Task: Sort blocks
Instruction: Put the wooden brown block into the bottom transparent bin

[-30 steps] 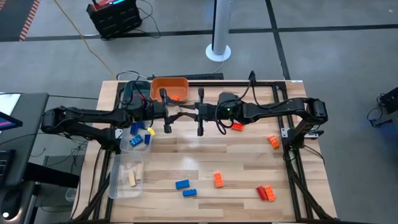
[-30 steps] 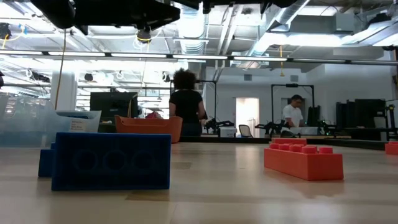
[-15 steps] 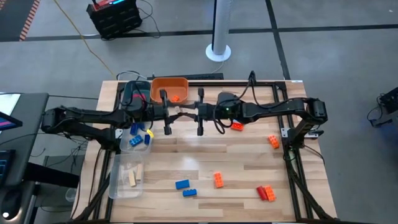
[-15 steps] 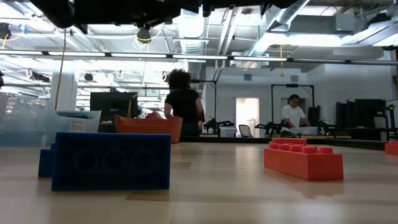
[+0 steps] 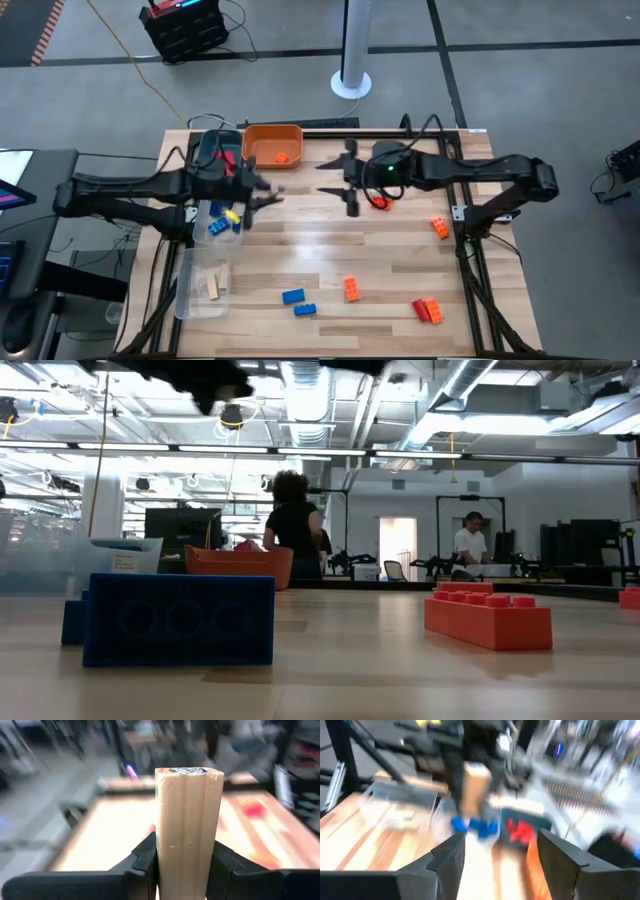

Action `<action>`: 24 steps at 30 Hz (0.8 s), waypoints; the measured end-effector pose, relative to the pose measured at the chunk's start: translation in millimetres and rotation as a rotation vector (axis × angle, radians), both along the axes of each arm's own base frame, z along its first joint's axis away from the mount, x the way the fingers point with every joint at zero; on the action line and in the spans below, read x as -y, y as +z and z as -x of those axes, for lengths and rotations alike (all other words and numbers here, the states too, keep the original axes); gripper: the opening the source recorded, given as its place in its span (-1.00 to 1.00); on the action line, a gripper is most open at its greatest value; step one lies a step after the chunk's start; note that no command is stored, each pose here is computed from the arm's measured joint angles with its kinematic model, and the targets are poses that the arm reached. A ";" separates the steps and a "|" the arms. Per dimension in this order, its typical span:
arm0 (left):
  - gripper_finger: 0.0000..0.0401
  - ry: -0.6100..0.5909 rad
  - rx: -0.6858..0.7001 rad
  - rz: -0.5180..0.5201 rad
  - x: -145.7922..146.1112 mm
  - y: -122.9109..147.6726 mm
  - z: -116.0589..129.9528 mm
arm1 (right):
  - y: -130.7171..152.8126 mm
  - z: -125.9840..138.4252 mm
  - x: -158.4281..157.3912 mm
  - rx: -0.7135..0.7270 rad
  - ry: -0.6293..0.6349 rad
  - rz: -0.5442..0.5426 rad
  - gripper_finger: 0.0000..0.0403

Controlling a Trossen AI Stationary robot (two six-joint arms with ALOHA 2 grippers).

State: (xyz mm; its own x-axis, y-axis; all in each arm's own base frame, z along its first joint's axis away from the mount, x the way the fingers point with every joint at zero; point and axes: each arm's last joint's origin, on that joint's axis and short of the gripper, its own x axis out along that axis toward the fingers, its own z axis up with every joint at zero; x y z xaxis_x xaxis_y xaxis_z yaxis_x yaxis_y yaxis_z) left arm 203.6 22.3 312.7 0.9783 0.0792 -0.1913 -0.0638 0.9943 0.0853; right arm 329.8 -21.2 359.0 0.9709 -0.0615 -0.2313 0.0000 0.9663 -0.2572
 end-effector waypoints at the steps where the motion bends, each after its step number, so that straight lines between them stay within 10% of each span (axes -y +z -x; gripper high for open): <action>1: -0.51 -0.019 -0.059 0.040 5.9 1.1 5.4 | 0.3 6.4 -0.5 -0.035 -0.009 -0.035 0.19; 14: -0.49 -0.459 -0.763 0.488 63.7 -3.0 49.4 | -74.9 32.1 -27.0 -0.291 -0.154 -0.326 0.18; 24: -0.48 -0.185 -1.308 0.611 91.3 -43.0 46.0 | -77.5 34.9 -46.7 -0.248 -0.281 -0.223 0.18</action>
